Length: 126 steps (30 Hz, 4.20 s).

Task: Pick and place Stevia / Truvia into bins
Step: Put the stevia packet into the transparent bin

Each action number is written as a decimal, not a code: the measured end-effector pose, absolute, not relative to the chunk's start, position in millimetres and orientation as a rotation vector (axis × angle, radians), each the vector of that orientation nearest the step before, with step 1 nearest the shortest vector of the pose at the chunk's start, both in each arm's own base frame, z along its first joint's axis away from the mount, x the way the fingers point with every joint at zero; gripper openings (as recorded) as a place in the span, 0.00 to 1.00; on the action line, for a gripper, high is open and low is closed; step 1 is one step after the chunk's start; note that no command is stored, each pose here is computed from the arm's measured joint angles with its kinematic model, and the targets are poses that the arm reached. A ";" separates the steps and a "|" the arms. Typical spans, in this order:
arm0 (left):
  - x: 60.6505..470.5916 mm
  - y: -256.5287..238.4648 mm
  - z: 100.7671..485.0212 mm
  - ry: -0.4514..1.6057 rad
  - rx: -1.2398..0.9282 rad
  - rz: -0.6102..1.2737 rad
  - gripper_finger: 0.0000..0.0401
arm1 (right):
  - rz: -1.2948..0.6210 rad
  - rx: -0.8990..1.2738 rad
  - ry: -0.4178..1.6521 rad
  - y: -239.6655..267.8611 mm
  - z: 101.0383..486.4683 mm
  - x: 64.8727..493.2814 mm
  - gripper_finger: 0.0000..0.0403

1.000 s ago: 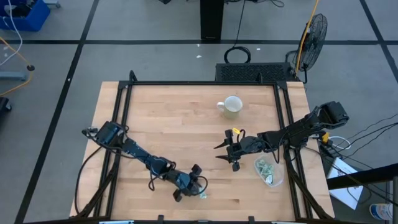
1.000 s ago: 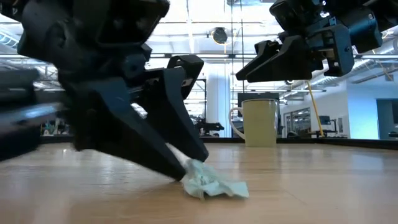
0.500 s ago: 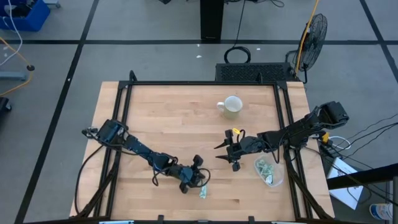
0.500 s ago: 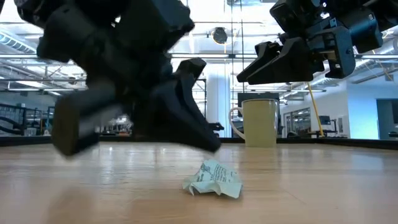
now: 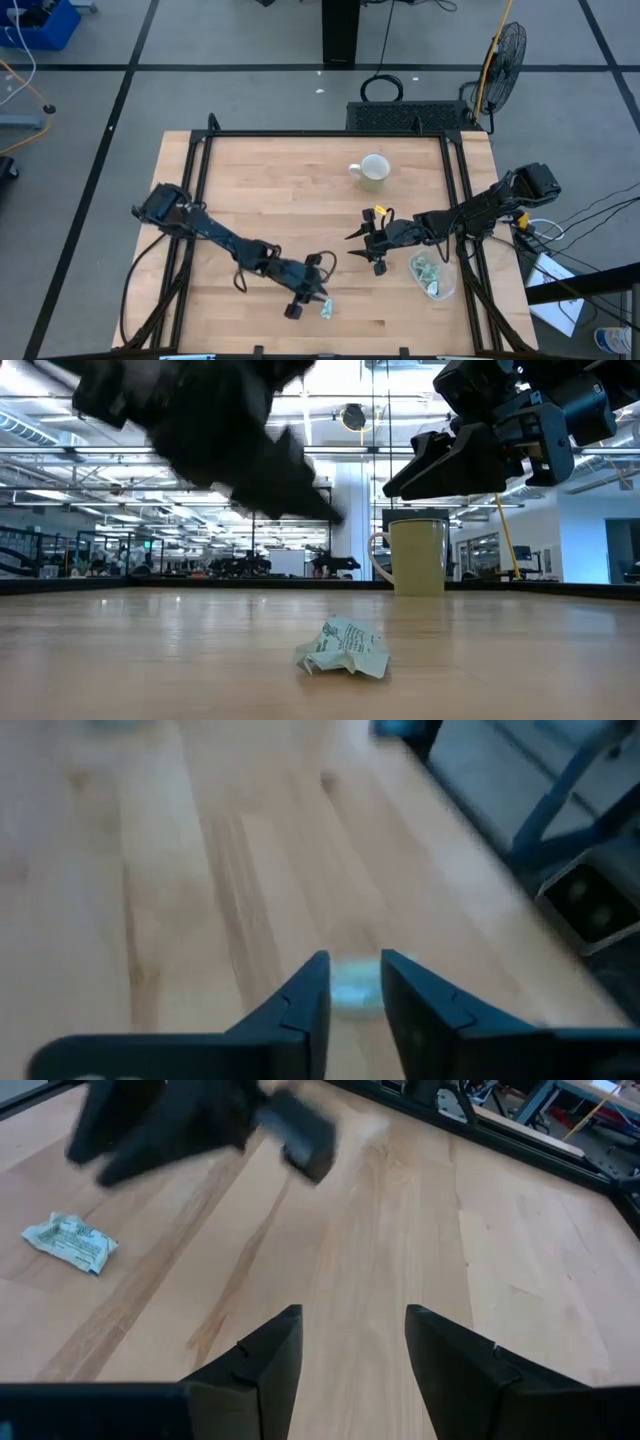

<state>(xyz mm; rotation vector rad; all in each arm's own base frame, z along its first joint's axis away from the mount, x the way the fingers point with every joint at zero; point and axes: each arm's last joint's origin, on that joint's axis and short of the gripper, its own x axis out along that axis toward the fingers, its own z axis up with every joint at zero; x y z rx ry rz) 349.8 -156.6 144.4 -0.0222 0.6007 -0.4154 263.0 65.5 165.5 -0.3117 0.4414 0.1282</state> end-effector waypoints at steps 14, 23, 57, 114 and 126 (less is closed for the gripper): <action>353.5 -170.2 100.6 0.632 -0.057 -0.363 0.45 | 0.130 -0.323 0.425 65.7 166.9 263.7 0.42; 356.2 -166.7 97.2 0.622 -0.054 -0.321 0.41 | 0.135 -0.351 0.413 65.8 167.8 264.1 0.42; 355.8 -115.3 144.0 0.661 0.171 -0.114 0.01 | 0.086 -0.137 0.434 65.0 166.9 263.9 0.42; 372.1 -139.4 90.2 0.520 0.369 -0.396 0.41 | 0.261 -0.005 0.506 89.4 160.8 255.2 0.42; 360.8 -110.8 161.5 0.546 0.436 -0.074 0.41 | 0.321 -0.070 0.445 125.7 120.7 268.3 0.42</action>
